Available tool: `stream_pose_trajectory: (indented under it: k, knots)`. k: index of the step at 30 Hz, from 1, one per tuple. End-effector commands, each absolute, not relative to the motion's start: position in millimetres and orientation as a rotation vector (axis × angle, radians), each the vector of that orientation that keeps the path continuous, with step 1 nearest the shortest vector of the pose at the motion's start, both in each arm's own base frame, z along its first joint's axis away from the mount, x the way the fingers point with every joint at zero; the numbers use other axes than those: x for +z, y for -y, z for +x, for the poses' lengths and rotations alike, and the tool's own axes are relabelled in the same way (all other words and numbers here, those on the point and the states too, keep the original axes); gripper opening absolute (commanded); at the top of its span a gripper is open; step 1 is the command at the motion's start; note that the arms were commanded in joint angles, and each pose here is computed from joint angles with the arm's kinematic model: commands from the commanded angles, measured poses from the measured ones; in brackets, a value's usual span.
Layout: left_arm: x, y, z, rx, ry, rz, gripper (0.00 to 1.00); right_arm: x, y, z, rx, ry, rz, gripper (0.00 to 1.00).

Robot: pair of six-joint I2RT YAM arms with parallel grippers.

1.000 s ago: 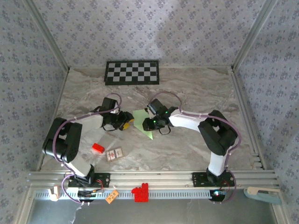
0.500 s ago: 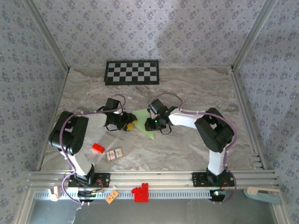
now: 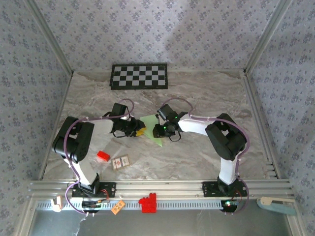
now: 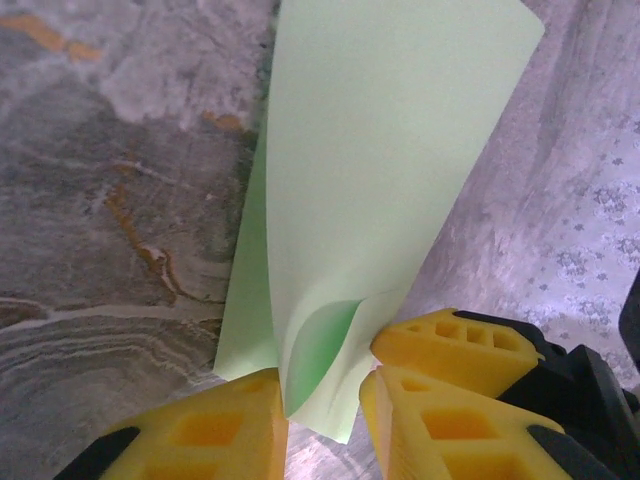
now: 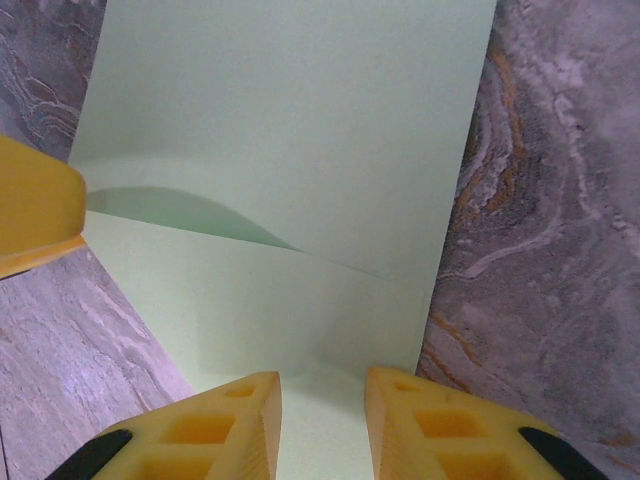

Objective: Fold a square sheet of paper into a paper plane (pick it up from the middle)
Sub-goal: Fourth fold the wing at the center of the table.

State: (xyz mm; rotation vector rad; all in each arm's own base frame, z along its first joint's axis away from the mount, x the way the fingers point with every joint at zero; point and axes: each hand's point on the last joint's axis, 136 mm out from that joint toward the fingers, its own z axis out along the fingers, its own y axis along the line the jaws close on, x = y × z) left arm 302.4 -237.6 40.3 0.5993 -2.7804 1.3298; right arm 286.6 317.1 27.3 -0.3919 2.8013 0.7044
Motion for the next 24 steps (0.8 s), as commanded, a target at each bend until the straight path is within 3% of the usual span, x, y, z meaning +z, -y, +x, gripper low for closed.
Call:
stream_pose_trajectory:
  k: [1, 7, 14, 17, 24]
  knots:
    - [42.2, 246.4, 305.4, 1.380, 2.781, 0.506, 0.28, 15.2, -305.8, 278.4, 0.671, -2.850, -0.397, 0.30]
    - [40.9, 250.2, 308.9, 1.402, 2.775, 0.476, 0.27, 18.4, -307.1, 279.3, 0.678, -2.830, -0.446, 0.30]
    - [43.2, 249.4, 311.0, 1.396, 2.793, 0.469, 0.14, 31.4, -306.7, 285.8, 0.671, -2.776, -0.468, 0.31]
    - [47.1, 248.7, 311.3, 1.392, 2.801, 0.484, 0.10, 51.1, -301.5, 293.6, 0.637, -2.700, -0.456, 0.36]
    - [60.2, 249.8, 312.3, 1.268, 2.874, 0.565, 0.08, 83.8, -278.3, 295.1, 0.378, -2.525, -0.448, 0.42]
